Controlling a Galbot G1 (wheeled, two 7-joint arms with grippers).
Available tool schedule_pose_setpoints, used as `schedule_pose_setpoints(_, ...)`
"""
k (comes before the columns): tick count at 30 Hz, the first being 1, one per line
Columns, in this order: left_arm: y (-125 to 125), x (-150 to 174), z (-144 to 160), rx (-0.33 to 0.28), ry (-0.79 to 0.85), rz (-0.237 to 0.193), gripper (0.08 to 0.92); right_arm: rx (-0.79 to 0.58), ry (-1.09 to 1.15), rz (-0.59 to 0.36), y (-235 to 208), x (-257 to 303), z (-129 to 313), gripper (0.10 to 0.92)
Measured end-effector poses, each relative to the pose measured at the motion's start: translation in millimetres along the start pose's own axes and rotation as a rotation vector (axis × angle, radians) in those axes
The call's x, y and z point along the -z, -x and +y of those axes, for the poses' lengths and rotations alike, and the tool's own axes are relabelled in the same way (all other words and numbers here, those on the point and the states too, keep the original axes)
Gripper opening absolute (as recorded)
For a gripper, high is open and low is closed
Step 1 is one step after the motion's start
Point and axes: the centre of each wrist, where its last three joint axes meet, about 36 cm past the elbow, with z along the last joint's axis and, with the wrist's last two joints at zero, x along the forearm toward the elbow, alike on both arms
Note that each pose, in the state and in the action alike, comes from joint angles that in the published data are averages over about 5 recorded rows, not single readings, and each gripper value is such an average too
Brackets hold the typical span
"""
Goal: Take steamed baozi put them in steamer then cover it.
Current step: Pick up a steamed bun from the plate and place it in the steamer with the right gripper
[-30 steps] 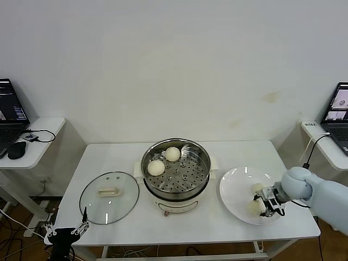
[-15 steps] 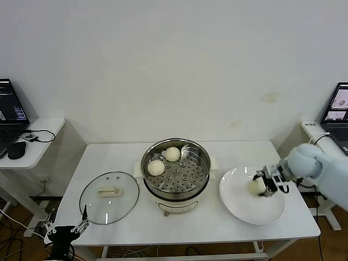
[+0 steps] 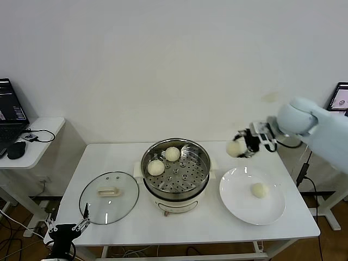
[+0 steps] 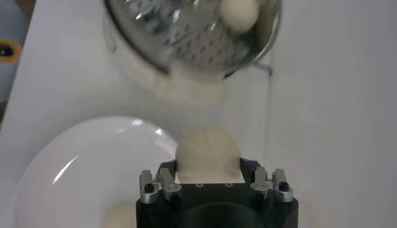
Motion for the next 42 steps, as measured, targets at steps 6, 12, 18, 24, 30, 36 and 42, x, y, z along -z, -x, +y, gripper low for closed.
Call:
schedule_pose_setpoints(6,-2,-1,2,0.008,0.001,0.005,0.823,0.047,-0.114,-0.057,23,49,-18,0.648)
schedule_pose_setpoints(12,-4,1,5,0.016,0.004,0.003,0.823,0.109,-0.246,-0.114,56,92,-26,0.653)
schedule_pose_setpoints(18,-5,3,6,0.022,0.000,0.000,0.823,0.168,-0.390,-0.154,90,124,-26,0.653)
schedule_pose_setpoints(24,-5,4,7,0.028,-0.003,-0.002,0.823,0.217,-0.531,-0.177,120,150,-23,0.655)
schedule_pose_setpoints(30,-4,4,9,0.033,-0.004,-0.002,0.823,0.248,-0.656,-0.189,141,168,-18,0.661)
schedule_pose_setpoints(36,-3,3,7,0.033,-0.009,-0.001,0.823,0.261,-0.740,-0.195,153,175,-14,0.662)
schedule_pose_setpoints(42,-3,2,5,0.033,-0.012,0.000,0.823,0.270,-0.784,-0.199,156,177,-12,0.679)
